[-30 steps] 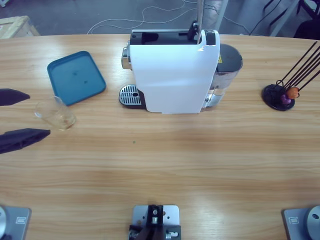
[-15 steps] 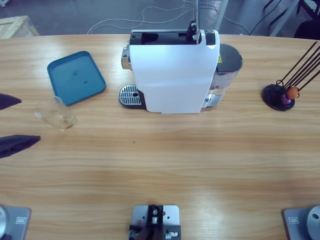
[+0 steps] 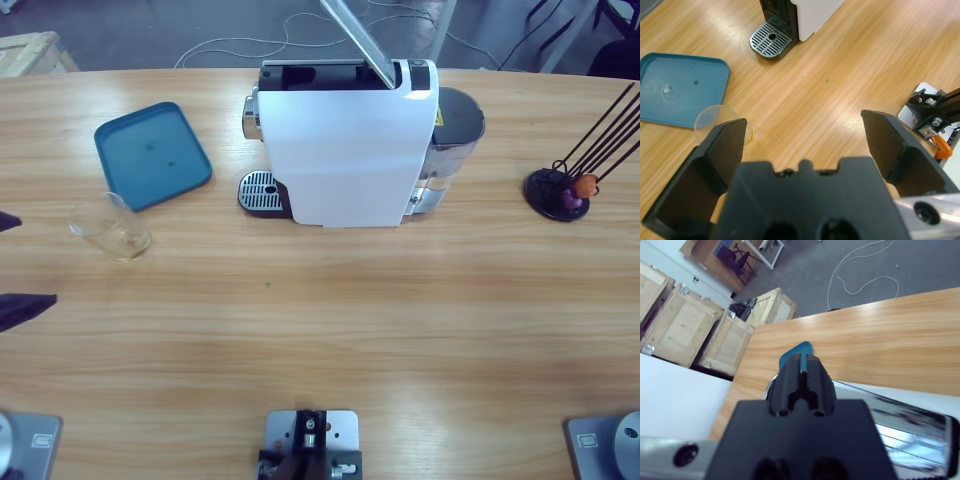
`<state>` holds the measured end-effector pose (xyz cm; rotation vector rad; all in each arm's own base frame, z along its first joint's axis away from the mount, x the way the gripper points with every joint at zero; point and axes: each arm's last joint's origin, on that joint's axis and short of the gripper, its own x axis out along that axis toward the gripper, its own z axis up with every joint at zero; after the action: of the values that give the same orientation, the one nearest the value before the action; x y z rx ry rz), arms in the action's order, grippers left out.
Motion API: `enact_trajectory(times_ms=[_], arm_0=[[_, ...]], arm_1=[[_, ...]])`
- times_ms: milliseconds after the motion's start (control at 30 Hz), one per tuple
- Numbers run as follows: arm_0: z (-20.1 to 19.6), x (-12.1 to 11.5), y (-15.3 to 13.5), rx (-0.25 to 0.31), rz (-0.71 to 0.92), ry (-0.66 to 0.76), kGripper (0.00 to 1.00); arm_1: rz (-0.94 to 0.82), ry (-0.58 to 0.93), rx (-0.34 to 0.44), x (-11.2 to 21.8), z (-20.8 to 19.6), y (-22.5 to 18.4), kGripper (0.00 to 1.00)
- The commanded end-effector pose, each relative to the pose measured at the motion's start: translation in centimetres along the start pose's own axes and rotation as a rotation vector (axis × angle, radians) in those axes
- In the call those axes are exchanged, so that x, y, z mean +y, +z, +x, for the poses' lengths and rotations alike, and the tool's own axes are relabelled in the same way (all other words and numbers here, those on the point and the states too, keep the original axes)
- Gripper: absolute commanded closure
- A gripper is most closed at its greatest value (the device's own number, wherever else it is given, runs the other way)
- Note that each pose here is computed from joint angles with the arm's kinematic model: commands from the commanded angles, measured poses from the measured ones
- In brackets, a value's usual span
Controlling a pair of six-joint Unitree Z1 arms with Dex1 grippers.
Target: Pour coffee
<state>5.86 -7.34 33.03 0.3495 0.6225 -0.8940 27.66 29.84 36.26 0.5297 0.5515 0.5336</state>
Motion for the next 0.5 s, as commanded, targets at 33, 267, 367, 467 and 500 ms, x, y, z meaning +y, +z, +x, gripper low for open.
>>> enact_trajectory(times_ms=[33, 267, 367, 467, 500], arm_0=[[0.3, 0.0, 0.2, 0.026, -0.005, 0.006, 0.009], [0.8, 0.1, 0.9, 0.043, -0.006, 0.005, 0.009], [1.2, 0.1, 1.4, 0.051, -0.007, 0.004, 0.009], [1.5, 0.1, 1.7, 0.055, -0.007, 0.003, 0.009], [1.5, 0.1, 1.7, 0.056, -0.007, 0.003, 0.009]], arm_1=[[-0.092, -0.062, 0.249, -1.9, 5.7, -9.5, 1.000], [-0.151, -0.155, 0.332, -4.5, 7.9, -12.9, 1.000], [-0.179, -0.215, 0.400, -5.6, 8.6, -14.6, 1.000], [-0.172, -0.276, 0.452, -6.6, 8.8, -15.7, 1.000], [-0.162, -0.290, 0.463, -6.8, 8.9, -16.0, 1.000]])
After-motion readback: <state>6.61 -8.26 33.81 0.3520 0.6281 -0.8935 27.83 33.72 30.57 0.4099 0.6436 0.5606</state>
